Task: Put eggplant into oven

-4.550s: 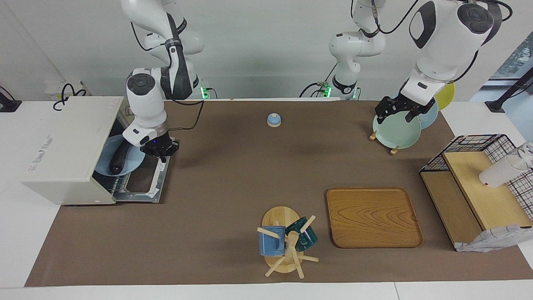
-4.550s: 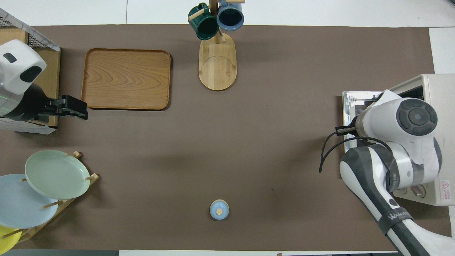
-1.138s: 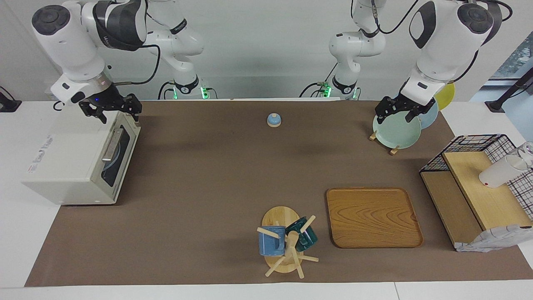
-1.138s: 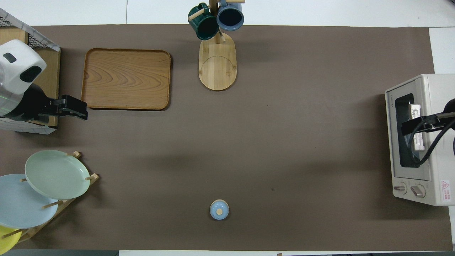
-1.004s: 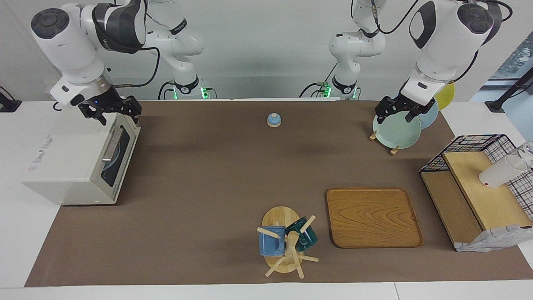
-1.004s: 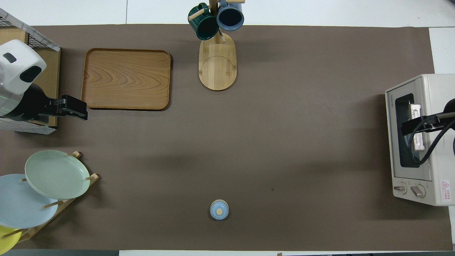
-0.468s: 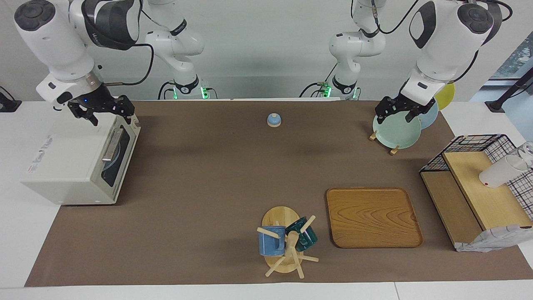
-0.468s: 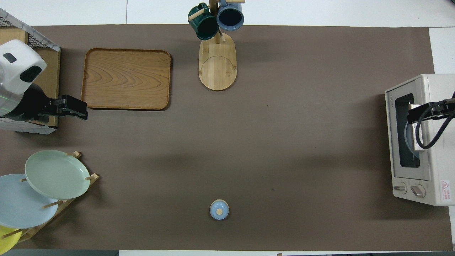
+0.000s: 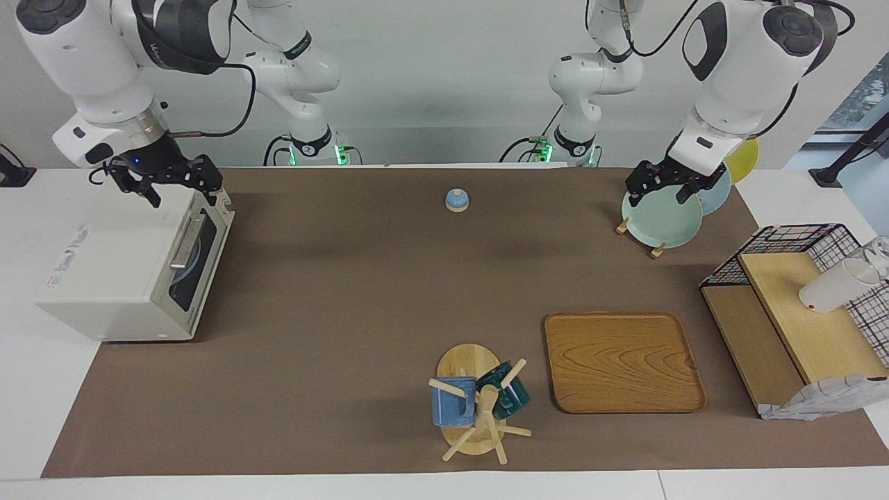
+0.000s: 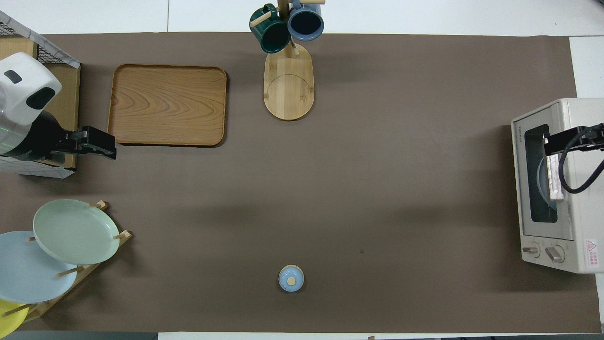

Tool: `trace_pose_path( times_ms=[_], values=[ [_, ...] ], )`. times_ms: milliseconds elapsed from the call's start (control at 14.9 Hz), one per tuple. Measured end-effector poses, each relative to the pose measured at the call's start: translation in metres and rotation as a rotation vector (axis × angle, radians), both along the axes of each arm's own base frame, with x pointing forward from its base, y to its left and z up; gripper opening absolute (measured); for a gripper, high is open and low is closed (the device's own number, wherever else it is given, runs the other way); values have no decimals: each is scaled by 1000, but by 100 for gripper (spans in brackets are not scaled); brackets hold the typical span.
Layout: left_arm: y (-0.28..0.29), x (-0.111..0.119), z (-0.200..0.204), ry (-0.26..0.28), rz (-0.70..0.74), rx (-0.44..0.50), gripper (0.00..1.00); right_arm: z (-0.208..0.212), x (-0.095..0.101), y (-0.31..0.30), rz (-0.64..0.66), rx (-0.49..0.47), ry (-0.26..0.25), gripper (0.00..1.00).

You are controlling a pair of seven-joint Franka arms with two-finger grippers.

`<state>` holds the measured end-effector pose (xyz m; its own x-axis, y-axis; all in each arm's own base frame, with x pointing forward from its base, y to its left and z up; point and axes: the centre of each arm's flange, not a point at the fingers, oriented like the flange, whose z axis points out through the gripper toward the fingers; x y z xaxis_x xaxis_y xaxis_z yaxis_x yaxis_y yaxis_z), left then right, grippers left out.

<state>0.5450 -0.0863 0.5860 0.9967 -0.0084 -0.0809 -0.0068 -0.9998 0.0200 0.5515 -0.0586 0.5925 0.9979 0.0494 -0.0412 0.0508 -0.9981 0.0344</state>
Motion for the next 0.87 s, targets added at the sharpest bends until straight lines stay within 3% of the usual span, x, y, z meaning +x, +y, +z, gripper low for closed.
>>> trace_pose_path(
  times_ms=[870],
  values=[
    [0,0,0,0,0,0,100,-2,0,3,1,16,9,100]
  ],
)
